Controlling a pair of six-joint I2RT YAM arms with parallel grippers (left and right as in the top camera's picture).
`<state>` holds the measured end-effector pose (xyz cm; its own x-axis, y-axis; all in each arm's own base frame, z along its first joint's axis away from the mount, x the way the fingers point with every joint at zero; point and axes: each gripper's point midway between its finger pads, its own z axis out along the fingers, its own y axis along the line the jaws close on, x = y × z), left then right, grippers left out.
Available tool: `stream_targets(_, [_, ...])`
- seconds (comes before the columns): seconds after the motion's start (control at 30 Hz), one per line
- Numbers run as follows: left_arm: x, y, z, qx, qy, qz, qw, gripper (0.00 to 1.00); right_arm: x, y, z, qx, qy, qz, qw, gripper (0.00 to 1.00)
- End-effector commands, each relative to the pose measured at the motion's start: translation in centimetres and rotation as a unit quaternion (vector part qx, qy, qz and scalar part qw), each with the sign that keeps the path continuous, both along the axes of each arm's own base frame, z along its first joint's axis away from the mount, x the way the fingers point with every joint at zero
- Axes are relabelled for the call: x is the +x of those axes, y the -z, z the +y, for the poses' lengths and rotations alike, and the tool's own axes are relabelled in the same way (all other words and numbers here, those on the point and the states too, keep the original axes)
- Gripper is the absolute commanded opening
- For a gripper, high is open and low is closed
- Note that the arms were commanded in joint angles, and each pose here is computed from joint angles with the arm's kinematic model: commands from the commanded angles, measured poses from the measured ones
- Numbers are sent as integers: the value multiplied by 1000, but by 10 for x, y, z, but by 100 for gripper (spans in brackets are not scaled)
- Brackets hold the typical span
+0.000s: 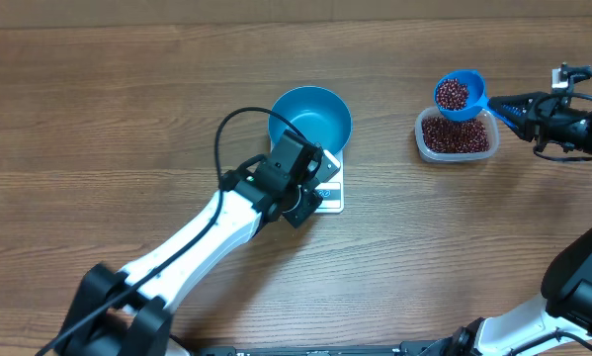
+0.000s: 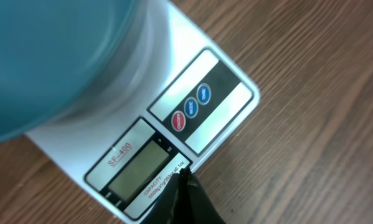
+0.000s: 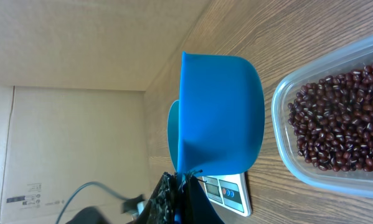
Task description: Scoop item into bowl and weigh 150g on scale
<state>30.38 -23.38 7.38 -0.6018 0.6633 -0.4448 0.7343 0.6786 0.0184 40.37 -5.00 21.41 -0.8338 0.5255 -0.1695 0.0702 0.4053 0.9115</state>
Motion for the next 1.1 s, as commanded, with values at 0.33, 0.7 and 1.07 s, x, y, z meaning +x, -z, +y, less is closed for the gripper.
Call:
stream_targets(0.33, [1,20,-11,-12,4,16,1000,4,0,3,-1,2,-1,-2,1000,4])
stream_targets(0.7, [8,26,-21,-31,1,14,999,4,0,3,-1,2,-1,-2,1000,4])
stream_targets(1.07, [5,34,-23,-32,4,29,999,4,-1,3,-1,3,-1,-1,1000,4])
